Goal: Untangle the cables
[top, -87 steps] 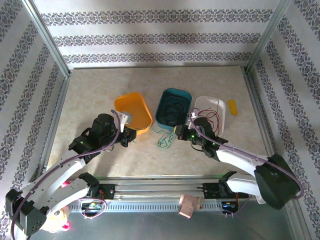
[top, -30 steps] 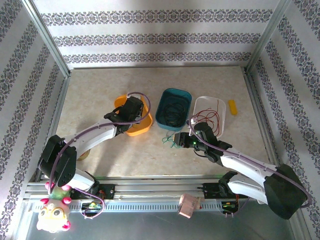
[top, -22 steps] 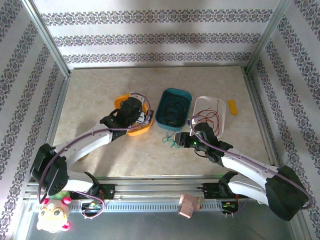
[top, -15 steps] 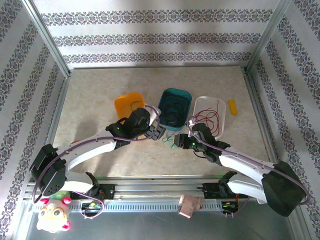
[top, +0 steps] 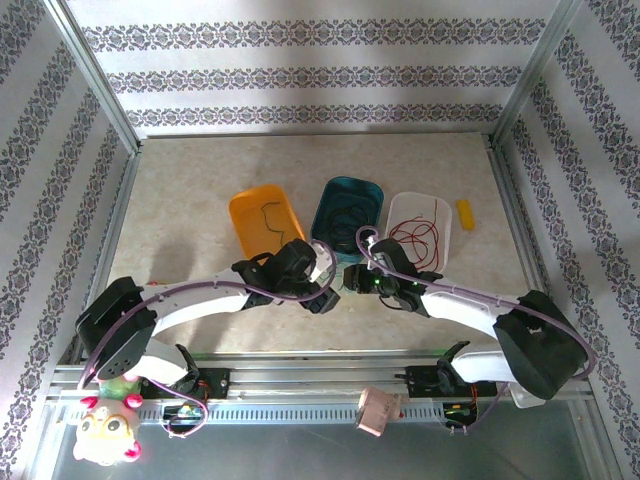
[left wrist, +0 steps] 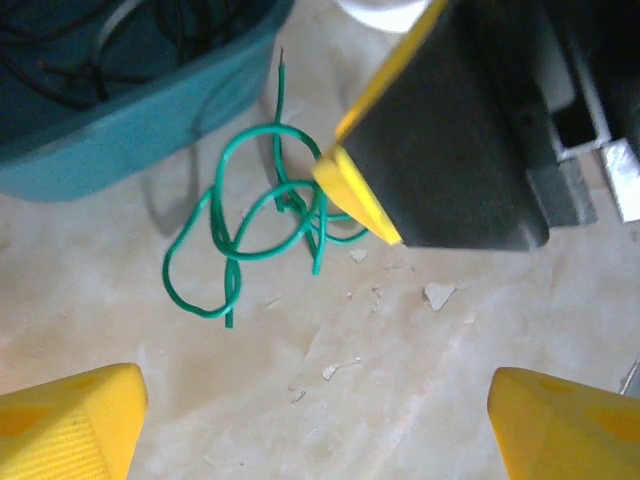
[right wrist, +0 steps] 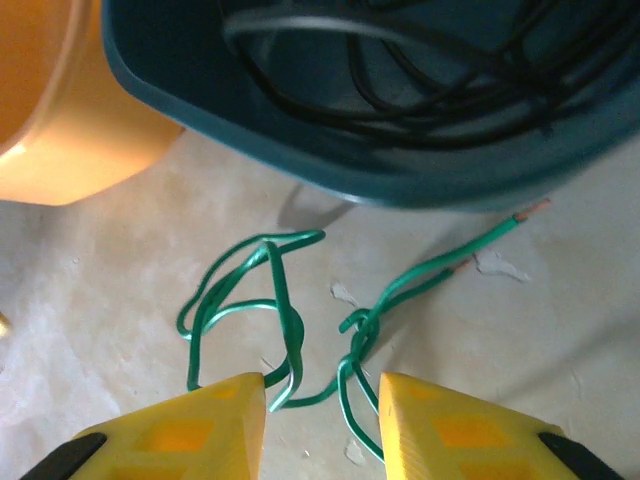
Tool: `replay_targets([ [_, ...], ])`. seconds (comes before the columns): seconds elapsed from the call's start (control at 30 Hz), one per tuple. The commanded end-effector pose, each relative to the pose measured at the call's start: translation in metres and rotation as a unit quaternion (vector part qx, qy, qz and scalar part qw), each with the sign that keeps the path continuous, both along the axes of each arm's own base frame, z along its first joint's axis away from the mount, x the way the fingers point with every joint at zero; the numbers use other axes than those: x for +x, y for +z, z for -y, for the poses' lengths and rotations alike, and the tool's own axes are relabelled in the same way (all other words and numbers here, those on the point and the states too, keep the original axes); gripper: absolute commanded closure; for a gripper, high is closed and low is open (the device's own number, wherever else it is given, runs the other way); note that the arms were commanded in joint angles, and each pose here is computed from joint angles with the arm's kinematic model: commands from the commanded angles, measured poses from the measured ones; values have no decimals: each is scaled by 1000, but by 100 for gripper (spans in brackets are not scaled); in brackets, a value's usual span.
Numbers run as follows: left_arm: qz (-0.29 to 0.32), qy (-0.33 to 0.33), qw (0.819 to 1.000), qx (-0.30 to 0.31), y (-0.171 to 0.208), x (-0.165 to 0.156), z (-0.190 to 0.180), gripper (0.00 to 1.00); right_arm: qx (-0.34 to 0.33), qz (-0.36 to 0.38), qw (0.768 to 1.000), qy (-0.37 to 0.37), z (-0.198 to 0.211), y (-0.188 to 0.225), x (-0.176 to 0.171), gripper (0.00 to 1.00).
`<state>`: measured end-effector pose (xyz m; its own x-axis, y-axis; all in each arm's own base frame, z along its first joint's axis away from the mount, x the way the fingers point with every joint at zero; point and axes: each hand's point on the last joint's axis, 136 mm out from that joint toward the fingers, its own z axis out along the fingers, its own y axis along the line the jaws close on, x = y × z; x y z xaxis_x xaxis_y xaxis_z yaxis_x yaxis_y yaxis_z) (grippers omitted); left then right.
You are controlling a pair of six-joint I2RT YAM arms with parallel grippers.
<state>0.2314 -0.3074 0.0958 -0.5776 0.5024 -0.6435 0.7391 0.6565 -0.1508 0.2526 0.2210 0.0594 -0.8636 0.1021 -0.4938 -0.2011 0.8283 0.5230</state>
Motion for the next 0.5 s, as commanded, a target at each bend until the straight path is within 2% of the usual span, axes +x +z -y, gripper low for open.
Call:
replay_targets([
  [0.0,-11,-8,1000,-5,-10,-8,8,14,9,24,1000,9,-8,13,12,65],
  [0.23,-5,28,1000,-4,-24,3,3,17,27,24,999,23,-15,19,6,65],
  [0.47,-18,46,999,5,-36,0,-13,17,27,24,999,26,-19,18,9,65],
])
